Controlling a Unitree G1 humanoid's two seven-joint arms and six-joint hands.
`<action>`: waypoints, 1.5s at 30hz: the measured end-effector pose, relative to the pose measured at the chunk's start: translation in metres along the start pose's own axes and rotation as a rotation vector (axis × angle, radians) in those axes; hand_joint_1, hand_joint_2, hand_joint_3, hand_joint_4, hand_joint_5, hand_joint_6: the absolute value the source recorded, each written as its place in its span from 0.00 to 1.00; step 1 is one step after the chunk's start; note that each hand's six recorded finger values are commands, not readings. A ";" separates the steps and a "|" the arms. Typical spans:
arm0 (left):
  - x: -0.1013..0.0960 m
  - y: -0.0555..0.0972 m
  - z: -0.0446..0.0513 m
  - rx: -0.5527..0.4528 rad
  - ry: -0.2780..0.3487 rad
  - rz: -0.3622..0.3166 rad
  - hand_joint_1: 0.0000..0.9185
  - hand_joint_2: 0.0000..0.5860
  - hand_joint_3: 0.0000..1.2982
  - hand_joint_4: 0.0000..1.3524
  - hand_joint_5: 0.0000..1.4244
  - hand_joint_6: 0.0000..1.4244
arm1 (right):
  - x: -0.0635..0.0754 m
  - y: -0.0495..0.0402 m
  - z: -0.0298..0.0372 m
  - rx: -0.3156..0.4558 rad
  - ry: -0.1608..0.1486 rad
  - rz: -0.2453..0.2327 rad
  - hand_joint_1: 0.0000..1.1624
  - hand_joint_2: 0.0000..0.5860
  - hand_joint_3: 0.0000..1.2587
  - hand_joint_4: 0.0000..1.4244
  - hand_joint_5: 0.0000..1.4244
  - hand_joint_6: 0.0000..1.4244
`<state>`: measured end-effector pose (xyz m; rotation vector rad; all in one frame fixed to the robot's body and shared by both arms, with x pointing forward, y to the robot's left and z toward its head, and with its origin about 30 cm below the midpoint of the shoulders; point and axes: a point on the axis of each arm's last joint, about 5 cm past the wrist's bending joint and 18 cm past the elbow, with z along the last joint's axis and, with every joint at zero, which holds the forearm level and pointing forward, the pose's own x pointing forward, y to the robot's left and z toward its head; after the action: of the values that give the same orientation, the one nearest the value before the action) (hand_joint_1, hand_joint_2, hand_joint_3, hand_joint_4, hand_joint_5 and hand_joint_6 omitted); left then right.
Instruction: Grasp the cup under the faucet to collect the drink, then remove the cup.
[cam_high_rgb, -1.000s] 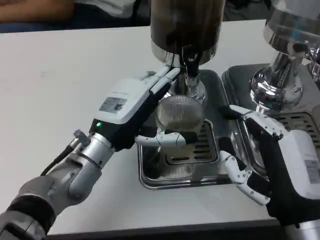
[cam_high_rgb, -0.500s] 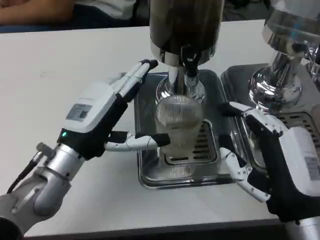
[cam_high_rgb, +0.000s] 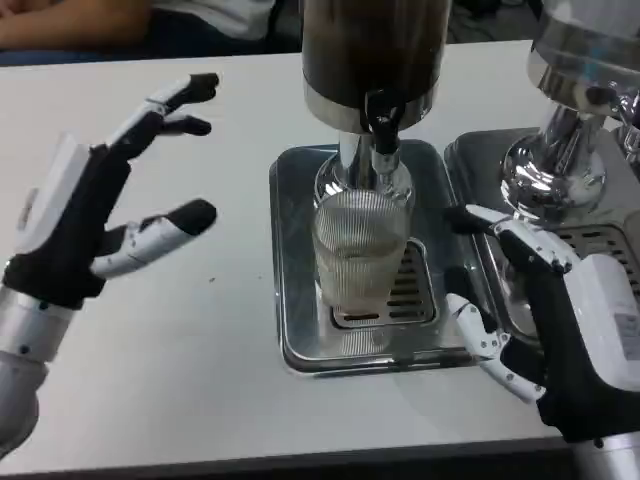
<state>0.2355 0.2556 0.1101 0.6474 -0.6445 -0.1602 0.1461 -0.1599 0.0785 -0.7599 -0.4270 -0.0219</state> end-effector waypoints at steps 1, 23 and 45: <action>0.003 0.005 0.0016 -0.029 -0.012 0.008 0.00 0.16 0.26 0.27 0.32 0.24 | 0.000 0.0002 -0.0006 0.003 0.004 -0.001 0.34 0.81 0.26 0.24 0.20 0.19; 0.097 0.064 0.0180 -0.851 -0.035 -0.544 0.00 0.11 0.10 0.06 0.12 0.04 | 0.005 0.0056 -0.0085 0.041 0.055 -0.003 0.34 0.80 0.21 0.19 0.16 0.17; 0.135 0.038 0.0210 -1.076 0.024 -0.704 0.00 0.08 0.03 0.00 0.06 0.02 | 0.005 0.0142 -0.0085 0.071 0.091 -0.045 0.32 0.80 0.21 0.20 0.16 0.16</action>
<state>0.3281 0.2298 0.2143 -0.2024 -0.2054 -1.0693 0.1566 -0.1545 0.0657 -0.6768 -0.3564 -0.0829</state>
